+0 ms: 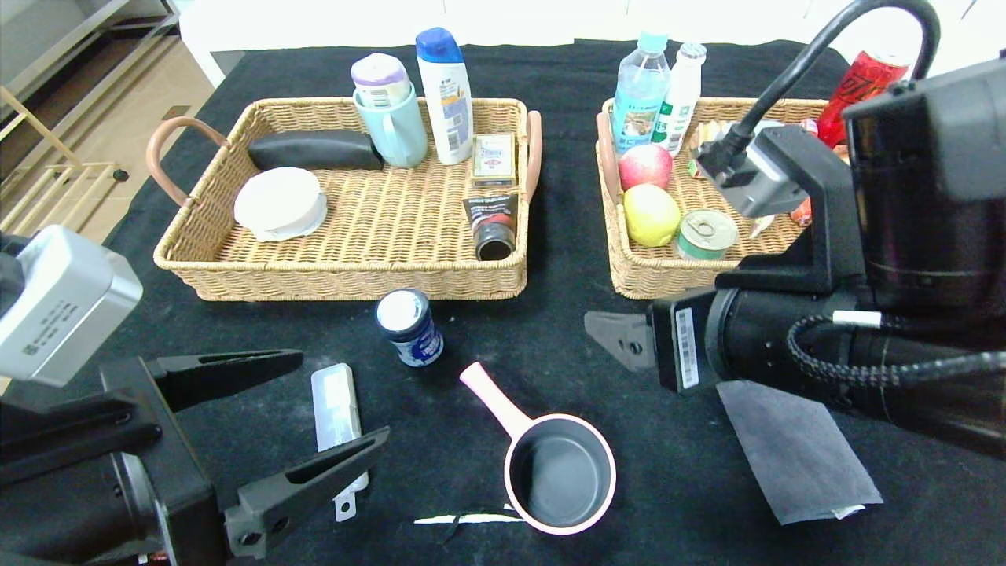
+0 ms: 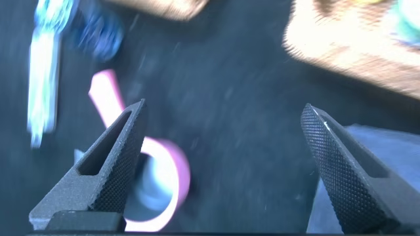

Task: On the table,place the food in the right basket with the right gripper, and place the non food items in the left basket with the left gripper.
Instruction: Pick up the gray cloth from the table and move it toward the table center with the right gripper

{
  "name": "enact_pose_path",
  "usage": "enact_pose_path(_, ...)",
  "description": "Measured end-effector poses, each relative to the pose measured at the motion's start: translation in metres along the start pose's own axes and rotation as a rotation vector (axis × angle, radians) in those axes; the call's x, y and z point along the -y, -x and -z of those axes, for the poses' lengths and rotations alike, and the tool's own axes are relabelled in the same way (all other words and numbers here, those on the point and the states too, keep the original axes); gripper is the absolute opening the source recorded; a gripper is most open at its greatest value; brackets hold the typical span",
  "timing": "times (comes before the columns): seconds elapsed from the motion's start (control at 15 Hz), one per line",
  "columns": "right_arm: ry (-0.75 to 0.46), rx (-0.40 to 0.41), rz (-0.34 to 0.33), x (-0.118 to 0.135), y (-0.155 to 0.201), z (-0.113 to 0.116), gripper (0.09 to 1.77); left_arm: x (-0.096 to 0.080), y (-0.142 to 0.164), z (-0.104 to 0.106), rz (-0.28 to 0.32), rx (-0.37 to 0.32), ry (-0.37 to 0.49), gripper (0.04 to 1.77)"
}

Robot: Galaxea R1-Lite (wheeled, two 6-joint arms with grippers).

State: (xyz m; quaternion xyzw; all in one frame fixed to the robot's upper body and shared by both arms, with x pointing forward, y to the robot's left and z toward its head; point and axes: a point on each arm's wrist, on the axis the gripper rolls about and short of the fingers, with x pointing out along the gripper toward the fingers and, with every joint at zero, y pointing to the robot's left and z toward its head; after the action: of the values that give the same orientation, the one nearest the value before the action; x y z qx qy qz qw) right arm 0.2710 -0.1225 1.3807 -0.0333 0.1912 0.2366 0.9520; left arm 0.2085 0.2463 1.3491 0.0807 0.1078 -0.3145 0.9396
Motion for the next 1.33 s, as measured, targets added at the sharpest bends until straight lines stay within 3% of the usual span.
enact_pose_path(0.13, 0.083, 0.019, -0.069, 0.006, 0.01, 0.012, 1.7, -0.001, 0.001, 0.001, -0.003, -0.022, 0.0, 1.72)
enact_pose_path(0.2, 0.105, 0.027, -0.06, 0.016, 0.014, 0.016, 1.7, -0.001, 0.0, 0.002, -0.003, -0.027, 0.001, 1.72)
enact_pose_path(0.6, 0.064, -0.023, 0.181, 0.091, 0.03, 0.019, 1.7, 0.0, -0.007, 0.007, 0.005, -0.064, 0.0, 1.72)
enact_pose_path(0.8, 0.011, -0.081, 0.225, 0.118, 0.028, 0.031, 1.7, 0.001, -0.008, 0.007, 0.011, -0.067, -0.002, 1.72)
enact_pose_path(1.07, -0.021, -0.14, 0.267, 0.133, 0.018, 0.042, 1.7, 0.002, -0.01, 0.008, 0.016, -0.074, -0.004, 1.72)
enact_pose_path(1.33, -0.026, -0.2, 0.246, 0.132, 0.007, 0.053, 1.7, 0.003, -0.012, 0.01, 0.013, -0.084, -0.005, 1.72)
